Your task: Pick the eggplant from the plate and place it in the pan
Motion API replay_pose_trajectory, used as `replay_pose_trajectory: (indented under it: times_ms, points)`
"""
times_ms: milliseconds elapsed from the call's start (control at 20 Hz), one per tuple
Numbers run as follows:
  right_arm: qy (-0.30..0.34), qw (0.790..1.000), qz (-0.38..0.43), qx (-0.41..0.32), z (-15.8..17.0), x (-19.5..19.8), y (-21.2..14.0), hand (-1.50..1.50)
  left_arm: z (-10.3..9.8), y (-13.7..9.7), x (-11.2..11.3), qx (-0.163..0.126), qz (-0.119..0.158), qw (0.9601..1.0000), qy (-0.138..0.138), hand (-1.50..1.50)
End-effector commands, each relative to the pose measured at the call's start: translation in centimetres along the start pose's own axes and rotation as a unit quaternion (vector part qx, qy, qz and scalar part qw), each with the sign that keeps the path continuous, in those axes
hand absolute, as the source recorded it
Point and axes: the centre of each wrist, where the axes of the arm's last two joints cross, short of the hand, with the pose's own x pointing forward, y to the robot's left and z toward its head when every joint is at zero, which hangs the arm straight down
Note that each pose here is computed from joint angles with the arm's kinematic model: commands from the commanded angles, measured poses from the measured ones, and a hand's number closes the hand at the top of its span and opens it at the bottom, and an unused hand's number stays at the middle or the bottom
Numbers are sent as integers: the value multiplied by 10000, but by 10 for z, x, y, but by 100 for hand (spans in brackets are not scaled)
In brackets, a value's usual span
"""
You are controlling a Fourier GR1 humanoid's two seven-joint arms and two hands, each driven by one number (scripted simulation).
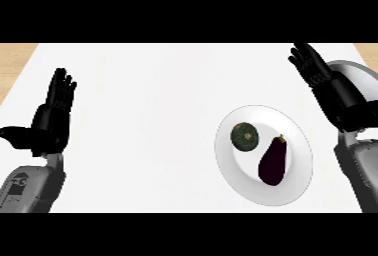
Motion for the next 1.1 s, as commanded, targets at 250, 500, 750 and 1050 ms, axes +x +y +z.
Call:
replay_pose_trajectory:
  times_ms: [250, 500, 750, 1050]
  points:
    - [231, 9837, -1403, -1101, 49, -44, -50, 150, 52, -43, -11, -1111, 345, 9932, 55, 0]
    - [1519, 9678, -130, -2001, 139, -55, -38, -150, 76, -57, -17, -1247, 539, 9898, 439, 0]
    - [1711, 9684, 1034, -1491, 157, -22, -59, -150, 74, -65, -11, -1458, 449, 9876, 367, 0]
    - [2119, 9627, 1521, -713, 132, 1, -56, -150, 76, -70, 1, -1414, 562, 9877, 348, 0]
